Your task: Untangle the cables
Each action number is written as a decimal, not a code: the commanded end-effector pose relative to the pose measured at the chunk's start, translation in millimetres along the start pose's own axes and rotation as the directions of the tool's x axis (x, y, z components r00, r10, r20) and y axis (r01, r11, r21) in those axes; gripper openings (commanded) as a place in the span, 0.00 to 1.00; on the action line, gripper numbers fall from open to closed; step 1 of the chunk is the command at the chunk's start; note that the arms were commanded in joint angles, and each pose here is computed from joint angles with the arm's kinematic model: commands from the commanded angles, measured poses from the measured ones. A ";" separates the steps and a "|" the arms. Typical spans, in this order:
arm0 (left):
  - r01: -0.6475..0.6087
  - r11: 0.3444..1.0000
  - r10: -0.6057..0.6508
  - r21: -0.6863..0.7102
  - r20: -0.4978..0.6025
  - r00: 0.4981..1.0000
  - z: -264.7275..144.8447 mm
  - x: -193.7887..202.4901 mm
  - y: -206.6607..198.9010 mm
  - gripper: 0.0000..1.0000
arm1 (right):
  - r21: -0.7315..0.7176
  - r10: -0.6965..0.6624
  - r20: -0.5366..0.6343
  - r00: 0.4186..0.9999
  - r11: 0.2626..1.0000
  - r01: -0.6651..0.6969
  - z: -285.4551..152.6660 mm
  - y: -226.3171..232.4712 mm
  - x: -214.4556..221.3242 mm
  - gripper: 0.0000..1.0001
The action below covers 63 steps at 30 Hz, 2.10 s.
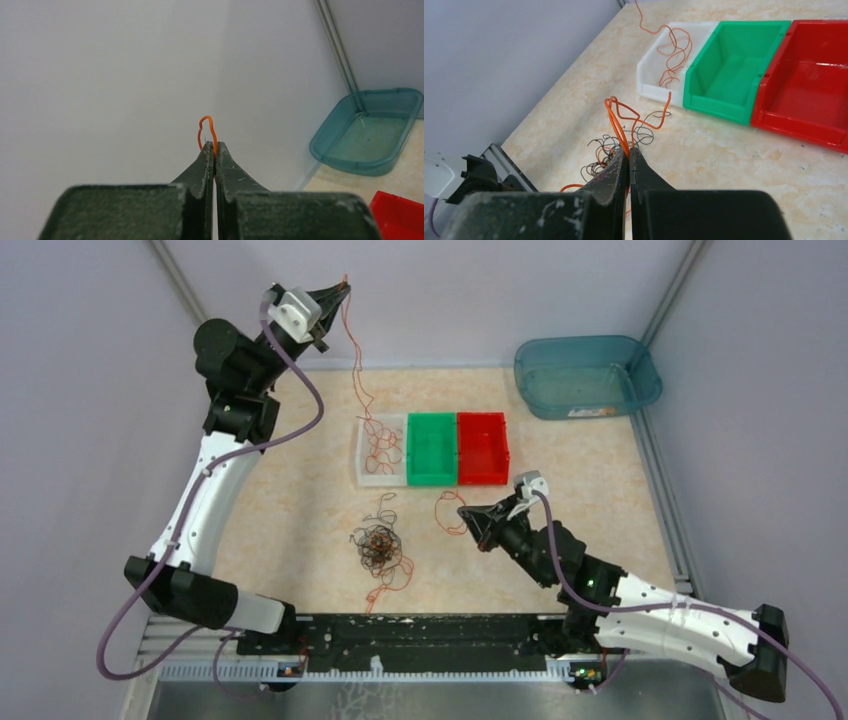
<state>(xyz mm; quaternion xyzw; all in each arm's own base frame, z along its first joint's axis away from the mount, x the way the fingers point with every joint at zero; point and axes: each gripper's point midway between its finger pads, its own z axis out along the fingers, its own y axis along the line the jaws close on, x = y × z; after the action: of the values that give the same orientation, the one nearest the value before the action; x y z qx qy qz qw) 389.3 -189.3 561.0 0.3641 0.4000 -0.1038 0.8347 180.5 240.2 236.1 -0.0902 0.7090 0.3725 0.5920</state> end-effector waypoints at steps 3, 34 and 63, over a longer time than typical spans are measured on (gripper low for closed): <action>-0.067 0.996 0.069 0.064 -0.032 0.997 3.3 42.9 -24.0 0.00 | 0.025 0.003 0.111 0.994 1.000 -0.005 -4.5 4.4 -49.3 0.00; 0.053 0.933 0.104 0.357 -0.405 0.908 -26.0 262.7 -146.0 0.00 | 0.057 0.008 0.139 0.990 0.998 -0.016 -3.9 5.2 -67.2 0.00; 0.387 0.776 0.094 0.498 -0.698 0.710 -86.3 290.5 -194.5 0.56 | 0.044 0.047 0.100 0.994 0.998 -0.052 16.5 12.7 -64.0 0.00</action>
<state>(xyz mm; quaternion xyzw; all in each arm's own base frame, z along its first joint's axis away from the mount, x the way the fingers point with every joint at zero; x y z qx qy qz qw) 474.8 -225.8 196.8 0.5702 0.6580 -0.0916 0.4833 198.4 236.7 264.1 -0.0623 0.7136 0.3397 0.6095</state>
